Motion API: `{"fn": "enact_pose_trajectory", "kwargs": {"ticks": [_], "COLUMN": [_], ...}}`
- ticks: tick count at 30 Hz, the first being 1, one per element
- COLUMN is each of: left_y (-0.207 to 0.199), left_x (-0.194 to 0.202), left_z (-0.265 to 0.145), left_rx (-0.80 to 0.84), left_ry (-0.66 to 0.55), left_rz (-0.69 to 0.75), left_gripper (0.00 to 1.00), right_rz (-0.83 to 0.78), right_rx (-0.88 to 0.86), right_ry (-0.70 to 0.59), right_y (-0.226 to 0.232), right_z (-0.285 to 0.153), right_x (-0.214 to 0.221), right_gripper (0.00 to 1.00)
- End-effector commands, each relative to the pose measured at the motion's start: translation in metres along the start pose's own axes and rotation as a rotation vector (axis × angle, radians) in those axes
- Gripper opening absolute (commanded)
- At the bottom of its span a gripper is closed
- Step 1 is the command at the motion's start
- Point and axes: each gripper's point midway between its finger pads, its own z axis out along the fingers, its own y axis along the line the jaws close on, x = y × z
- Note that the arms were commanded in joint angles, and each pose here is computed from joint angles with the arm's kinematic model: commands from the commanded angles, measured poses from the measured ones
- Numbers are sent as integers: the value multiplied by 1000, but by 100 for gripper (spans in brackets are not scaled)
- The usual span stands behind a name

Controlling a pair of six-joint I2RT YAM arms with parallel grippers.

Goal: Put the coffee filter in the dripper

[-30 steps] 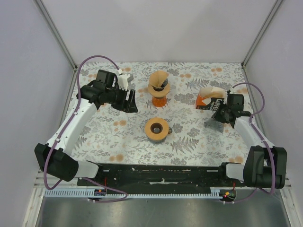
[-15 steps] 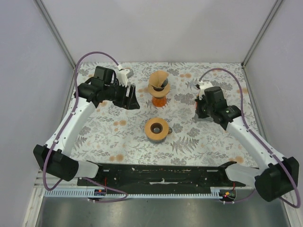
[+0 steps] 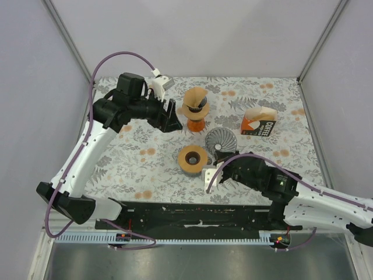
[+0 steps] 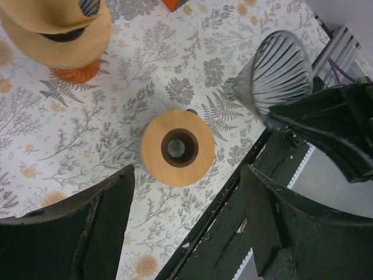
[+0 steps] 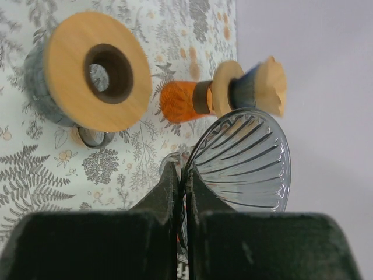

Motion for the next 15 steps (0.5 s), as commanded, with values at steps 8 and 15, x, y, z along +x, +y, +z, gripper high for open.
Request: {"fn": "enact_pose_trajectory", "kwargs": {"ticks": [8,15], "left_y": [-43,-28], "left_x": [28,46], "left_z": [31,50], "left_rx": [107,6], "left_ry": [116,184], "left_rz": [166,194], "left_gripper": [90,60], "right_rz": [-447,-455], "right_rx": [16,-3], "right_ry": [-131,-180], "right_y": [-9,0], "right_z": [27,37], "right_x": [-69,-86], "right_gripper": [0,0]}}
